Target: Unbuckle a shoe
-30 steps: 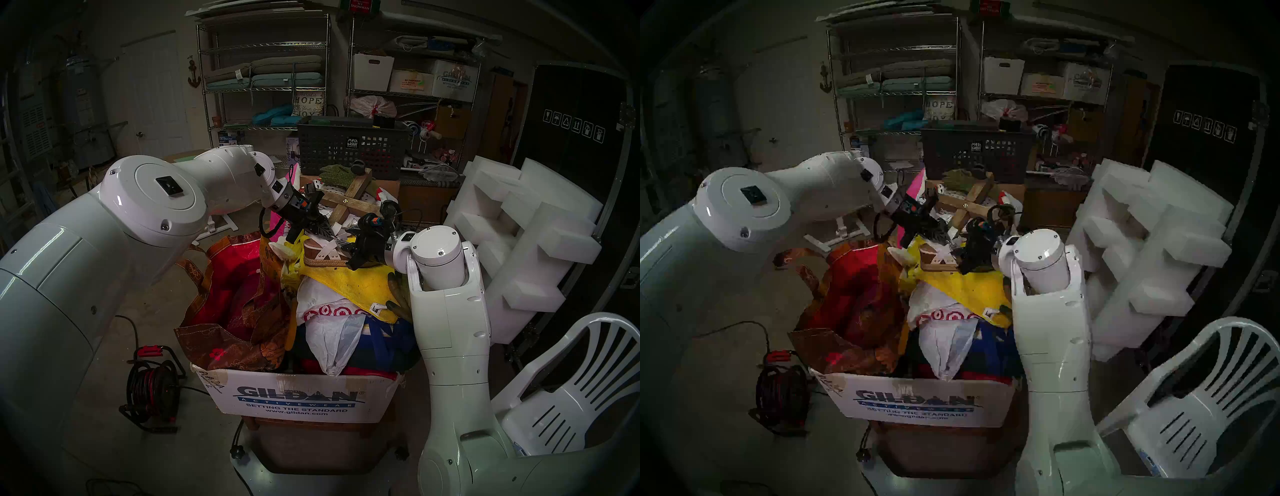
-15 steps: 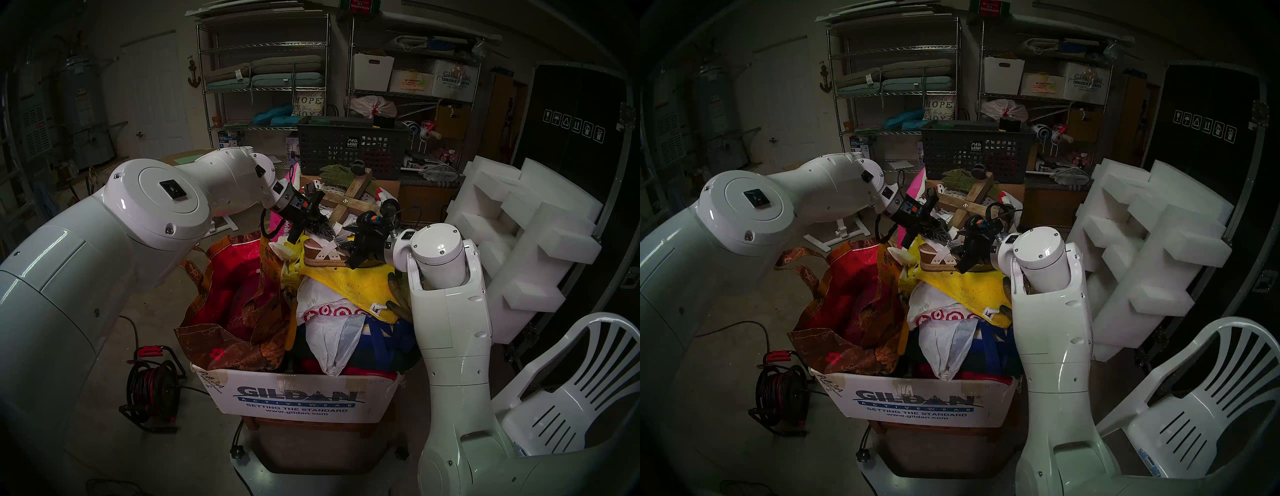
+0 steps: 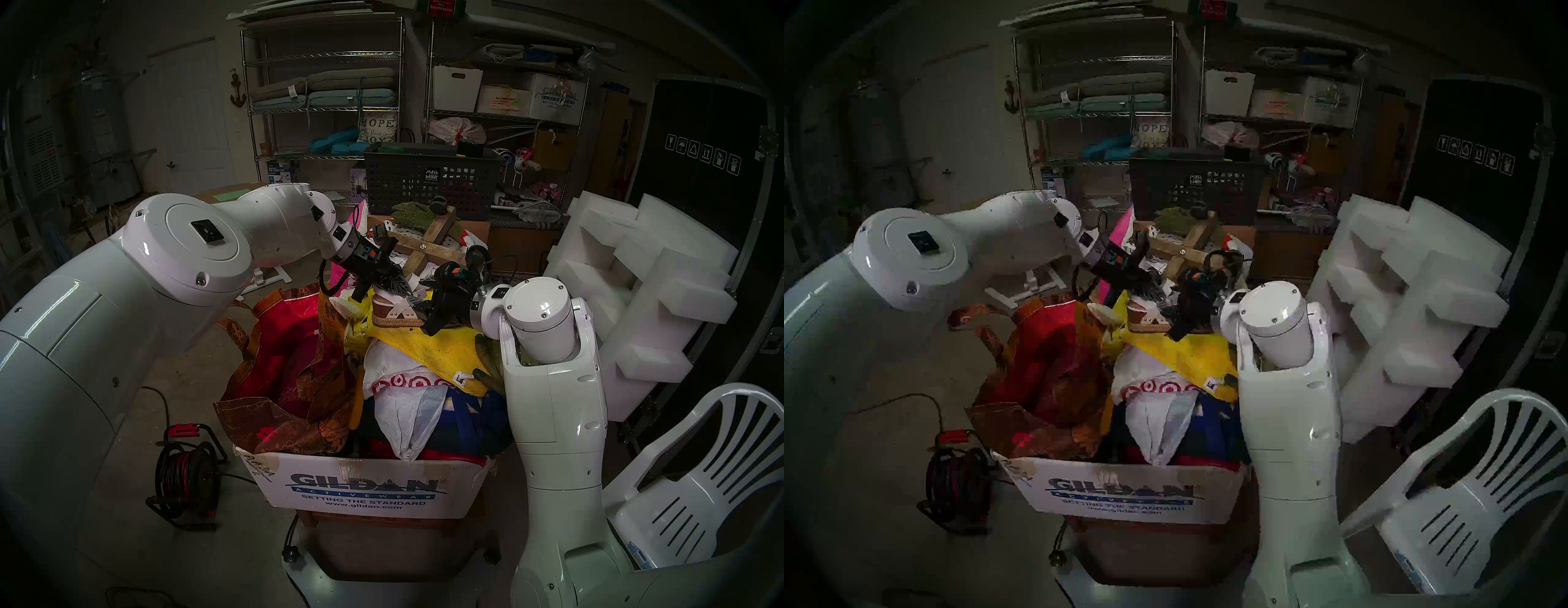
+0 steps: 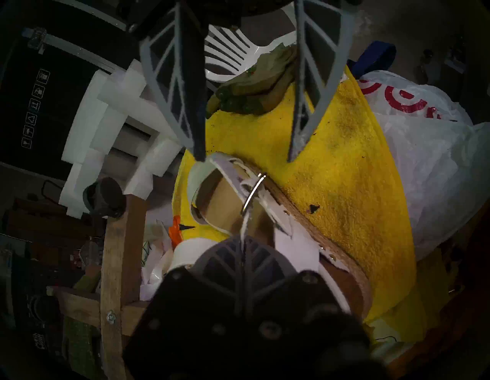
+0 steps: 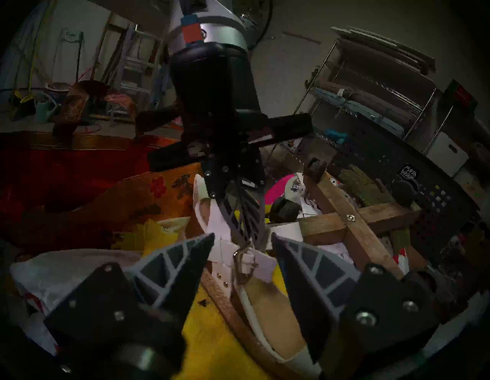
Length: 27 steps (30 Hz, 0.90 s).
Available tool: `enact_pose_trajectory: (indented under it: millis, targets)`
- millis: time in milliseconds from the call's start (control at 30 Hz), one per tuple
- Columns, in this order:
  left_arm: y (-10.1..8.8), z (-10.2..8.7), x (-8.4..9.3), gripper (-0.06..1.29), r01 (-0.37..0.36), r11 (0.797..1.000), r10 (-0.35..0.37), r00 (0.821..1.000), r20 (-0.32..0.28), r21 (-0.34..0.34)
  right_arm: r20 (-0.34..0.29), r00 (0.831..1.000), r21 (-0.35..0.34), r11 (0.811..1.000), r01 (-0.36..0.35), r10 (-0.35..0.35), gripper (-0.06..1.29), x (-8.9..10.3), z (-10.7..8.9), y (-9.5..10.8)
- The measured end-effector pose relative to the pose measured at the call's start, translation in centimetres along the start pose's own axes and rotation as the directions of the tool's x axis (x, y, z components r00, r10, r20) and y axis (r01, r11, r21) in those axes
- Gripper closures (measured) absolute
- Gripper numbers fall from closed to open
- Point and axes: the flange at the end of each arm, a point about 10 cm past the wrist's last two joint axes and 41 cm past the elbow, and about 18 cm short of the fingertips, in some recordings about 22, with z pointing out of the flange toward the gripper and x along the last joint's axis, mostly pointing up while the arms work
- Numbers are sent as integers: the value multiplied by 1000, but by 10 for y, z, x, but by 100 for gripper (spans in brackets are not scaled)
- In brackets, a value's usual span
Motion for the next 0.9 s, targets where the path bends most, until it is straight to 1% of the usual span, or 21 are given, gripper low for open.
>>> enact_pose_trajectory:
  millis: [300, 833, 900]
  targets:
    - [1, -2, 0, 126, 0, 1000, 0, 1000, -2, -5, 17, 1000, 15, 1000, -11, 10, 53, 1, -6, -8]
    - [0, -5, 1, 126, 1, 1000, -1, 1000, -5, -4, 30, 999, 15, 1000, -17, 17, 54, -2, -3, -8]
    - [0, -5, 0, 126, 2, 1000, -2, 1000, -3, -4, 32, 999, 15, 1000, -17, 16, 56, -2, -3, -8]
